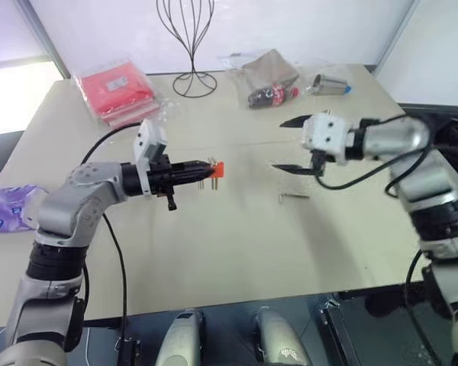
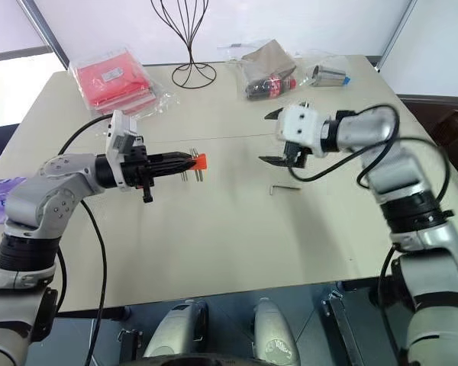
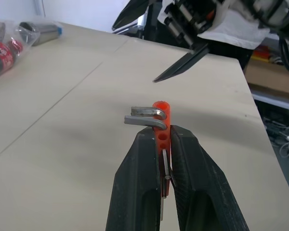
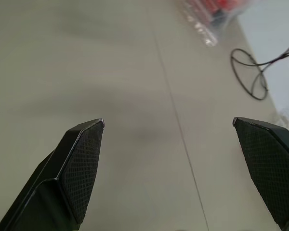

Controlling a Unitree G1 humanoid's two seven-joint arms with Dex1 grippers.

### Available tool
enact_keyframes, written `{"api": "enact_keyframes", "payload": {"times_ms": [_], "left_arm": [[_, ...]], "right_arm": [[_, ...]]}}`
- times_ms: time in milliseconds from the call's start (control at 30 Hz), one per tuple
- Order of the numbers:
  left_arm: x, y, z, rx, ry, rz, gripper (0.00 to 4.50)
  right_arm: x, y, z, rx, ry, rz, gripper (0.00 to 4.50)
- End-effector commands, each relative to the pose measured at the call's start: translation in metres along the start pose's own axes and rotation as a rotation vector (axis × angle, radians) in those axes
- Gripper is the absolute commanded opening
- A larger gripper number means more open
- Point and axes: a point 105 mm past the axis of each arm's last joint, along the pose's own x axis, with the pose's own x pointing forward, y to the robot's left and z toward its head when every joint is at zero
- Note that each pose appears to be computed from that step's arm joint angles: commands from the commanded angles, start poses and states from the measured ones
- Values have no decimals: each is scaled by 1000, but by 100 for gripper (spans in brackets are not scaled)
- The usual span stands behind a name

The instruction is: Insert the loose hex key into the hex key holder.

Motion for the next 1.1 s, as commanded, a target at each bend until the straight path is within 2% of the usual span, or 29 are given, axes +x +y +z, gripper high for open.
{"api": "enact_keyframes", "payload": {"times_ms": [33,133,233,700,800,1033,1100], "left_arm": [[-2,3,14,65,-35,26,0],[-1,3,10,67,-29,33,0],[-1,4,7,72,-18,55,0],[-7,0,3,63,-14,85,0],[-8,-1,3,64,-13,90,0],[-9,-1,4,69,-12,98,0],[-9,-1,4,71,-13,98,0]], "right_arm": [[-2,13,-24,85,97,168,444],[3,35,-42,145,156,291,444],[12,44,-59,204,218,307,444],[39,37,-97,332,339,231,444],[40,41,-103,329,362,251,363],[41,45,-106,341,377,276,12],[41,46,-105,339,374,280,5]]}}
